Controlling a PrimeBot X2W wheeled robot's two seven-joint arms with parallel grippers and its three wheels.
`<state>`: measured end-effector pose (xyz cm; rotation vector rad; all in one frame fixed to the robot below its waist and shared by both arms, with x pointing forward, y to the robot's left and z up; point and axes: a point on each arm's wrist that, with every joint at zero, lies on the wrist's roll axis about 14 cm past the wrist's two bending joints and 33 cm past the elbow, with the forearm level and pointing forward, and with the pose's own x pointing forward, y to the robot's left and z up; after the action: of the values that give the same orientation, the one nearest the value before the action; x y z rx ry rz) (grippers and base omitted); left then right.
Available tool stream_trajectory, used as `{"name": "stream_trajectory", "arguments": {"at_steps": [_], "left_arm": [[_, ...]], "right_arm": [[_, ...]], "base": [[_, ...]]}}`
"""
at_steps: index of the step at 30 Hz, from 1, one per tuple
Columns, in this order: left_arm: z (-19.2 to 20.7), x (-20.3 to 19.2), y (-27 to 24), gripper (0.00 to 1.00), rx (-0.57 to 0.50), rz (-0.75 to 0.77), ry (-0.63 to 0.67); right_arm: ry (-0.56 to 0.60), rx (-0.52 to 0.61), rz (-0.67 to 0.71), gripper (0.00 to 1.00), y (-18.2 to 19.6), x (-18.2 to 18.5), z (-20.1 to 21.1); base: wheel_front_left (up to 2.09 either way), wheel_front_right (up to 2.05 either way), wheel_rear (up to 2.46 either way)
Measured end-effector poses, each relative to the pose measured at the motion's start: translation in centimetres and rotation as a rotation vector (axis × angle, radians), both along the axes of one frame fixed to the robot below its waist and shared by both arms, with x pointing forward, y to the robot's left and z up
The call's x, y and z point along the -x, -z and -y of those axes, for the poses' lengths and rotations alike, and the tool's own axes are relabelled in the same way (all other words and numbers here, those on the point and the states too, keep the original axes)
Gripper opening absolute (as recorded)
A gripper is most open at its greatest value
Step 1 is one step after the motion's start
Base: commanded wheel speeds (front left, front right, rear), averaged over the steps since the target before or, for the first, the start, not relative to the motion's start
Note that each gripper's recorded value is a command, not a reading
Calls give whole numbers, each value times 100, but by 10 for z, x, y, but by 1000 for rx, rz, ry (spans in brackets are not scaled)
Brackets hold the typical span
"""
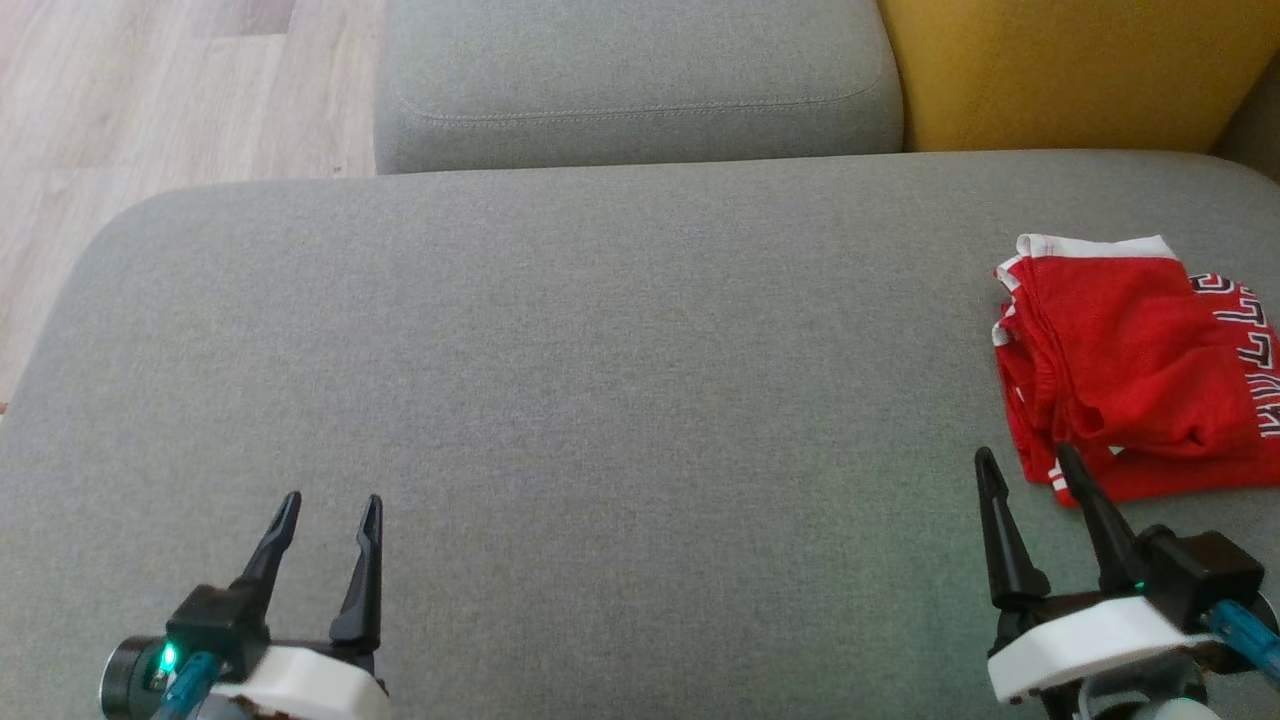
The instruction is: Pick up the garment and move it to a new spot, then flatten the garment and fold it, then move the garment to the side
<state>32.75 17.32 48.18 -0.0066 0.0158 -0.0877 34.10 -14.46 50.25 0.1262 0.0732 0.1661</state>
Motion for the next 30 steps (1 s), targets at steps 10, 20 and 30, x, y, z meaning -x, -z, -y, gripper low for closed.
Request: {"name": "stream_trajectory", "arguments": {"at_steps": [10, 20, 30], "left_arm": [[-4, 2, 6, 0, -2, -19, -8], [-5, 15, 36, 0, 89, -136, -41], [-8, 9, 36, 0, 218, -157, -74]], "right_arm": [[-7, -1, -19, 0, 6, 0, -2], [12, -80, -114, 0, 33, 9, 0], [37, -211, -137, 0, 36, 9, 3]], "base": [[0, 0, 0], [0, 0, 0], [0, 0, 0]]}}
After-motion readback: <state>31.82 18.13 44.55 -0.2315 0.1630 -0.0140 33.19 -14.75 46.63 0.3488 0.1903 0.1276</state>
